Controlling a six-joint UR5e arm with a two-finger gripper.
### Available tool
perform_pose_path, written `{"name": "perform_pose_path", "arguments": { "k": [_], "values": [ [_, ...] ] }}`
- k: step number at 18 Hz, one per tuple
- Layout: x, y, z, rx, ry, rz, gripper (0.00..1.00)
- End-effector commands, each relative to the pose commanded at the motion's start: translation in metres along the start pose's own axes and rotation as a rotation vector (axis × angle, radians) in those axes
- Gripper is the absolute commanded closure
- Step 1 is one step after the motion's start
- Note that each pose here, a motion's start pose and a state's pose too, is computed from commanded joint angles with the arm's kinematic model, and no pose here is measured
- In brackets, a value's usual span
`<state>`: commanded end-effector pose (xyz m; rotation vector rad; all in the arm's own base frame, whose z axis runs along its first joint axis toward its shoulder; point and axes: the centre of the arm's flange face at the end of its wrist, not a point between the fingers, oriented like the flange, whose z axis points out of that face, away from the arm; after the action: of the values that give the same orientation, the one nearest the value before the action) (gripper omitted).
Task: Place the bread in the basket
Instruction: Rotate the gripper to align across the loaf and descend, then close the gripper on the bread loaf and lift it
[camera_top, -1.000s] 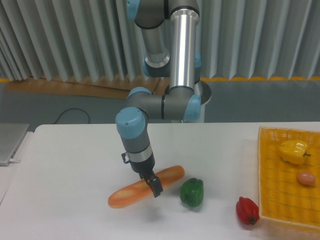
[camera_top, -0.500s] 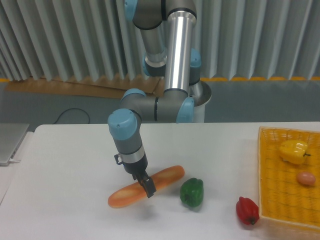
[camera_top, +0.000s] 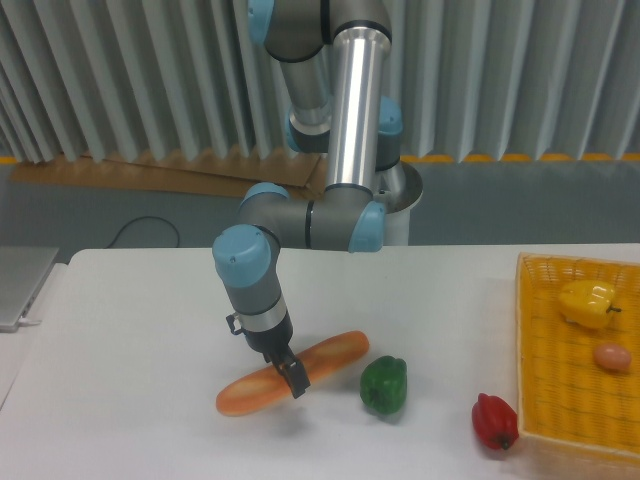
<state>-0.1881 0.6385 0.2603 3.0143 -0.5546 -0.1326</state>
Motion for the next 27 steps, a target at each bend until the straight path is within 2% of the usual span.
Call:
{"name": "perform_pose_path", "arguments": {
  "k": [8, 12, 15, 16, 17, 19, 24, 25, 27],
  "values": [
    [0.0, -0.001, 0.003, -0.007, 0.001, 0.004, 0.0],
    [0.001, -0.002, 0.01, -0.052, -0.025, 0.015, 0.0],
    [0.001, -0.002, 0.012, -0.056, -0.023, 0.014, 0.13],
    [0.001, -0.002, 0.01, -0.051, -0.026, 0.013, 0.21],
    [0.001, -0.001, 0.008, -0.048, -0.027, 0.013, 0.23],
    [0.001, -0.001, 0.004, -0.044, -0.031, 0.01, 0.32],
    [0.0, 0.0, 0.004, -0.042, -0.031, 0.005, 0.37],
    [0.0, 0.0, 0.004, -0.043, -0.03, 0.003, 0.42],
    [0.0, 0.0, 0.004, -0.044, -0.031, 0.003, 0.42]
  ]
}}
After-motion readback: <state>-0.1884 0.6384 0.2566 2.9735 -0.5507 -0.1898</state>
